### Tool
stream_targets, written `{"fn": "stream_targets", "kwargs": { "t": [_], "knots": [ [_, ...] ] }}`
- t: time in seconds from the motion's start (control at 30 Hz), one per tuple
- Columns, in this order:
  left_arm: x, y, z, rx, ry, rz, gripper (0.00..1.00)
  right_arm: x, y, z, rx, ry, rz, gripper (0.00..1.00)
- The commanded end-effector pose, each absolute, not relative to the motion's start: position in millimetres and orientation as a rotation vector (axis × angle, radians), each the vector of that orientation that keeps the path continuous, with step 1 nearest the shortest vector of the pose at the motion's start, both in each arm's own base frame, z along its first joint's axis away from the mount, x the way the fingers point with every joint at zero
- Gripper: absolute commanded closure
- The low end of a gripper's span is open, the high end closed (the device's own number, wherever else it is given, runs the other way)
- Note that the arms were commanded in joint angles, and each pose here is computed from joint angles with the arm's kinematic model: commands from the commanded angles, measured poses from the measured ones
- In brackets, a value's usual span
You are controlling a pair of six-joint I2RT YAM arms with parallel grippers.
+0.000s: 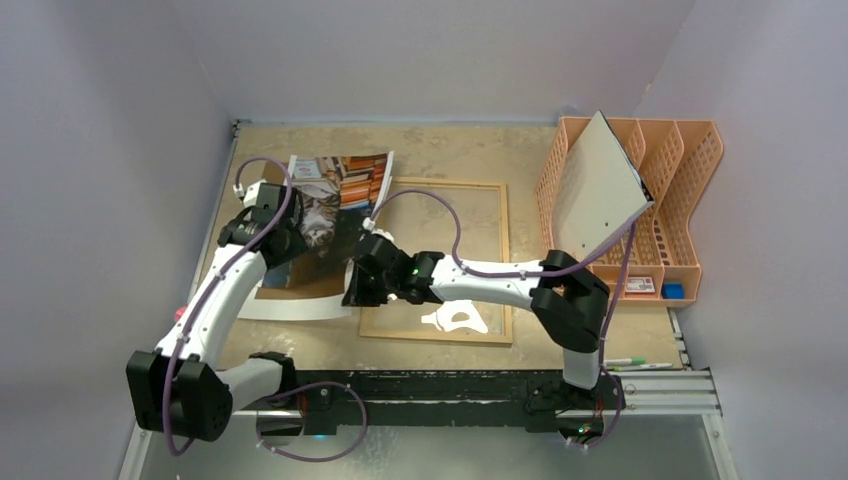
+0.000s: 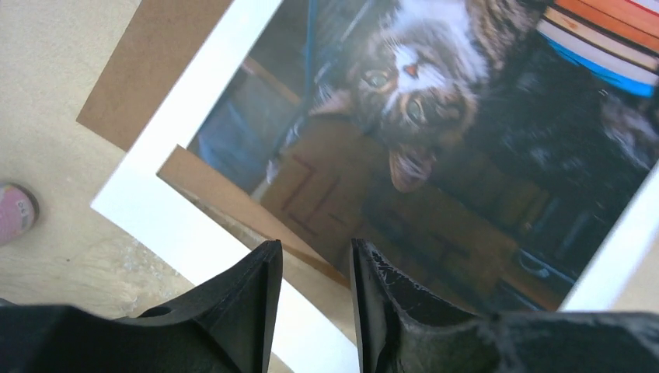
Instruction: Put the photo into the frame
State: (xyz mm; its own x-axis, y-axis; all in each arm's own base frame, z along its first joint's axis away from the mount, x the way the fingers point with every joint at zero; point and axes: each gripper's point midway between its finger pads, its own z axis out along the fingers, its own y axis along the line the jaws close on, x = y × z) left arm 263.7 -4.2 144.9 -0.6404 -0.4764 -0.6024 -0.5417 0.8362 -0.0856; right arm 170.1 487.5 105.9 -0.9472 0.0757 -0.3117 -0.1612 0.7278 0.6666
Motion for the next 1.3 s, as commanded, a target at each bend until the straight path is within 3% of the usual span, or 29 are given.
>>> {"fn": "stream_targets", "kwargs": {
  "t": [0.0, 0.37, 0.93, 1.27],
  "knots": [
    [291.0, 8.4, 139.1, -0.735, 2.386, 0.178, 0.60, 174.2, 463.1, 137.0, -0.157, 2.574, 0.974, 1.00],
    [322.9, 13.3, 129.7, -0.795, 2.398, 0.097, 0.58, 192.6, 467.2, 201.5, -0.517, 2.423, 0.929, 1.00],
    [318.8, 45.4, 155.0, -0.880, 2.264, 0.226, 0.55, 214.1, 443.1, 269.3, -0.383, 2.295, 1.113, 1.00],
    [353.1, 35.5, 155.9, -0.891, 2.238, 0.058, 0.54, 173.3, 399.8, 278.6, -0.511, 2.328, 1.179, 1.00]
  ]
}}
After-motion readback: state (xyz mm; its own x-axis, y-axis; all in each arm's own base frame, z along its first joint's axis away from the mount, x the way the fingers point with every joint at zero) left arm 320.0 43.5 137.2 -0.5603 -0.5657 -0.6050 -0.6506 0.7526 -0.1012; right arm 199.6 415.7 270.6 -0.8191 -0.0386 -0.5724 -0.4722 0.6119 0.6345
